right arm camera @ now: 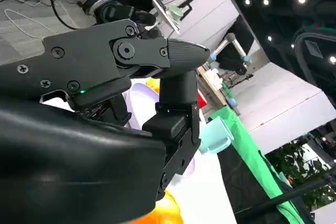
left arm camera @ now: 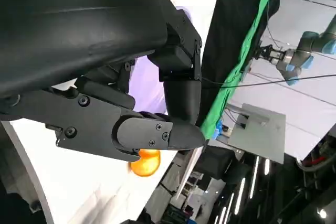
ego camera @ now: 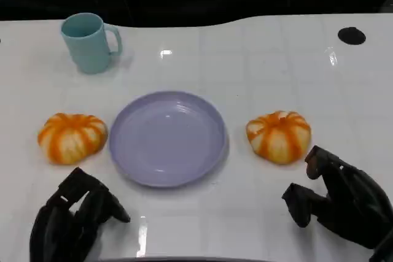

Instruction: Grasp the bread from the table and place it into the plate.

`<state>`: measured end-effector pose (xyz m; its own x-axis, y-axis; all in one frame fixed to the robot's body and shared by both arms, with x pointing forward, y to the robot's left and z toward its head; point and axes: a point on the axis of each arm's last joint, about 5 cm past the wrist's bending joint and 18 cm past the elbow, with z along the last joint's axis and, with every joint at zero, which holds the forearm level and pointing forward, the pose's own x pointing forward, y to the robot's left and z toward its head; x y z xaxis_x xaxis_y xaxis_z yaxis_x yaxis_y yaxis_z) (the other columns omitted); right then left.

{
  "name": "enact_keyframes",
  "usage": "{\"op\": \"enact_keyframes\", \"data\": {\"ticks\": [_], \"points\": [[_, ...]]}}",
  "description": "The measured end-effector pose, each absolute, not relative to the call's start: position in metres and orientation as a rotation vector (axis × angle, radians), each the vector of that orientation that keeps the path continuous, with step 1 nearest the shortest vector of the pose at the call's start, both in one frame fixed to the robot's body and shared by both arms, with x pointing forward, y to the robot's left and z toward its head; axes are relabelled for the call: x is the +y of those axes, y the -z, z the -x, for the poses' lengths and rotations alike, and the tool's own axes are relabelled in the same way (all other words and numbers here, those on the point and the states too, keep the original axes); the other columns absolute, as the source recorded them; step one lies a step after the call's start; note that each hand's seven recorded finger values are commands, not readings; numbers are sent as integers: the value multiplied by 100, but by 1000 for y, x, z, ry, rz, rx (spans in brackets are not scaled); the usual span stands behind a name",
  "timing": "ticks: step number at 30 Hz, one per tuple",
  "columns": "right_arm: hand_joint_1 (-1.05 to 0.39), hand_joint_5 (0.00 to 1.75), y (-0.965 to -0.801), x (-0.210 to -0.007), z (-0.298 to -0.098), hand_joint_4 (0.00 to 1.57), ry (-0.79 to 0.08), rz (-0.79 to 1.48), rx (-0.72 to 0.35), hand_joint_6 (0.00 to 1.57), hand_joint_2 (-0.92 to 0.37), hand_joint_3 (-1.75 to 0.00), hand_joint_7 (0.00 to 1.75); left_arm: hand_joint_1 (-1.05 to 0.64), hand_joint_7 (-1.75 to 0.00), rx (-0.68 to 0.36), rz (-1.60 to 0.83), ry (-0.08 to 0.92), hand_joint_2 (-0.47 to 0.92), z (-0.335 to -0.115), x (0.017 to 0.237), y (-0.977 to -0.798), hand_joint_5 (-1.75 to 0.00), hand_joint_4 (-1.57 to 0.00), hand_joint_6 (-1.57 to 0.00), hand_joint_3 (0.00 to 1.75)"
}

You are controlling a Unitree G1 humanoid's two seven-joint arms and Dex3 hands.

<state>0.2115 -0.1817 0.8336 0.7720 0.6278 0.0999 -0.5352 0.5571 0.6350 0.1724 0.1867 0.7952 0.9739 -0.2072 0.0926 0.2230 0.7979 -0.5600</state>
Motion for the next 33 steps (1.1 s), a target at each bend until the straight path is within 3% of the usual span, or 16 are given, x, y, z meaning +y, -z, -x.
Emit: {"op": "enact_keyframes", "data": {"ticks": [4,5,7,11,14,21,33], "points": [[-52,175,-835,-185,-213,73,-695,-566,80,50,-92,-34,159,-60,-148,-34,598,229,92,-172,187,-795,-175,-65,-55,23],[-51,175,-836,-185,-214,63,-688,-532,52,53,-92,-31,137,-60,-151,-35,596,229,92,-173,187,-796,-175,-65,-53,24],[-51,175,-838,-186,-216,58,-678,-483,6,56,-92,-30,123,-60,-153,-36,594,230,92,-173,187,-796,-175,-64,-52,24],[-50,156,-842,-188,-217,41,-644,-372,-72,44,-92,-25,90,-59,-155,-36,589,236,92,-173,187,-796,-175,-64,-51,24],[-50,130,-849,-191,-221,39,-608,-258,-140,42,-92,-24,71,-58,-153,-35,587,237,92,-173,187,-796,-175,-64,-51,26],[-56,41,-872,-207,-224,49,-543,152,-315,53,-92,-14,10,-60,-151,-33,585,234,92,-173,187,-797,-175,-65,-53,25],[-59,11,-896,-220,-224,29,-486,749,-471,34,-90,-5,0,-61,-151,-32,570,239,92,-173,187,-797,-175,-65,-53,23]]}}
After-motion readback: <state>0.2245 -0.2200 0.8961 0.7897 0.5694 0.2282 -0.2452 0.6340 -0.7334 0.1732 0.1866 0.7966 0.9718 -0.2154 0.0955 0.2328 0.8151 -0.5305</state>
